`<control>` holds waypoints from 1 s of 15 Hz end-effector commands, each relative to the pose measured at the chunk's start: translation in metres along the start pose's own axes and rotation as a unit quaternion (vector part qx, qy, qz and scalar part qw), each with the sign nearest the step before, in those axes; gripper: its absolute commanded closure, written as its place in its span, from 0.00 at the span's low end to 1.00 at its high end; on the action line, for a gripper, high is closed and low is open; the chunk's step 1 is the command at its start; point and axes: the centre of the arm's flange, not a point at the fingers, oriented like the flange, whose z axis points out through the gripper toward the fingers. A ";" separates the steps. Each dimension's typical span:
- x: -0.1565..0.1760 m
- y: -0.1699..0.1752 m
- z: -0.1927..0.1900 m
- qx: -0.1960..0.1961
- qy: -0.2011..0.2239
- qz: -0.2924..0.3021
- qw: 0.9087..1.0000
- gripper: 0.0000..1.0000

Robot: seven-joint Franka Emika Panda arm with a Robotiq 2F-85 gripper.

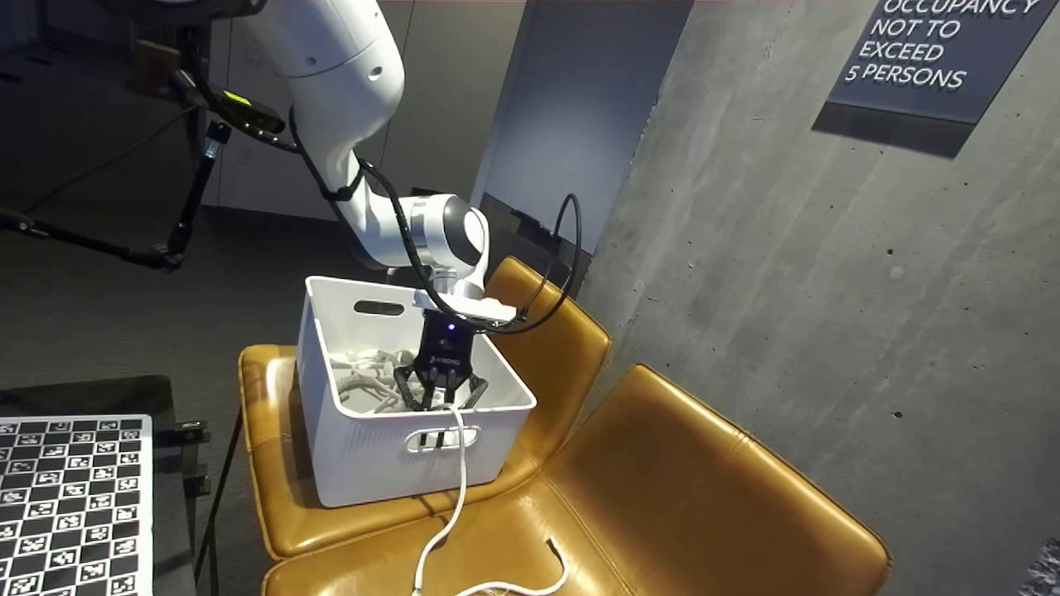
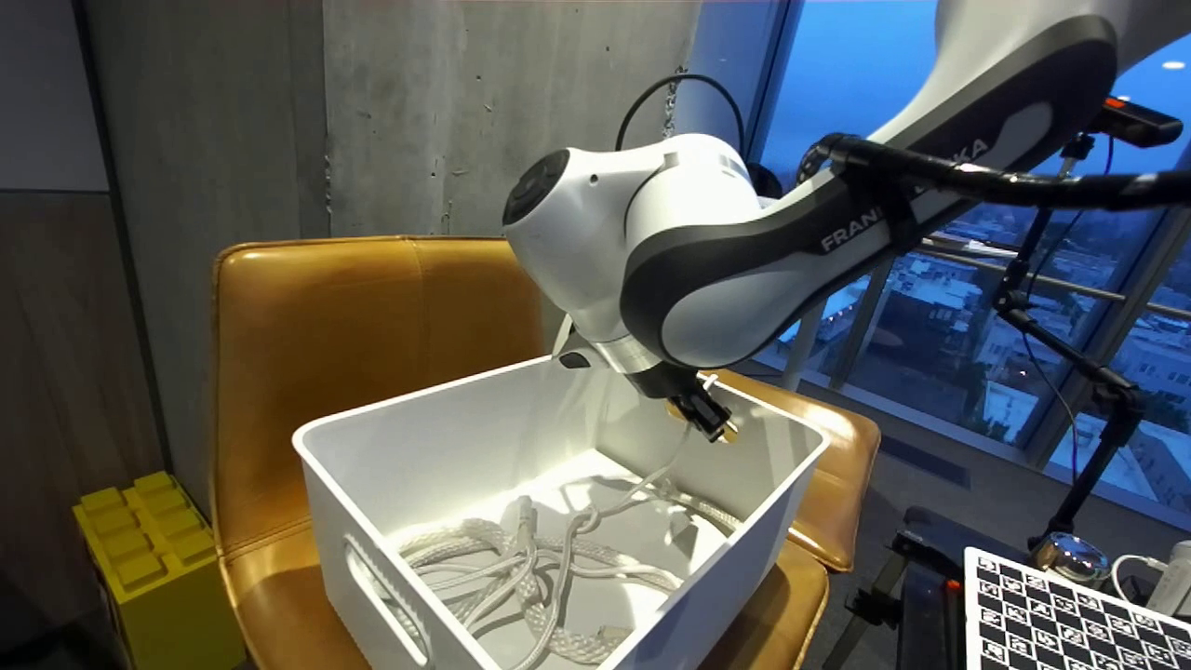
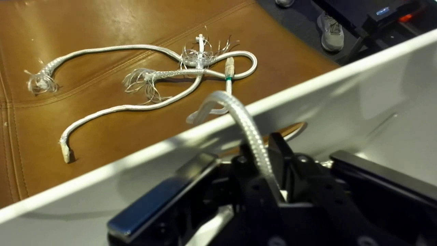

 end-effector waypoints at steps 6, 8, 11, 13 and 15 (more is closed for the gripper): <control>-0.079 -0.048 0.033 0.006 0.026 0.029 0.999 1.00; -0.100 -0.049 0.026 0.007 0.043 0.041 0.998 1.00; -0.136 -0.041 0.006 0.012 0.071 0.064 0.995 1.00; -0.159 -0.033 -0.012 0.009 0.094 0.086 0.992 1.00; -0.180 -0.022 -0.028 0.007 0.114 0.109 0.987 1.00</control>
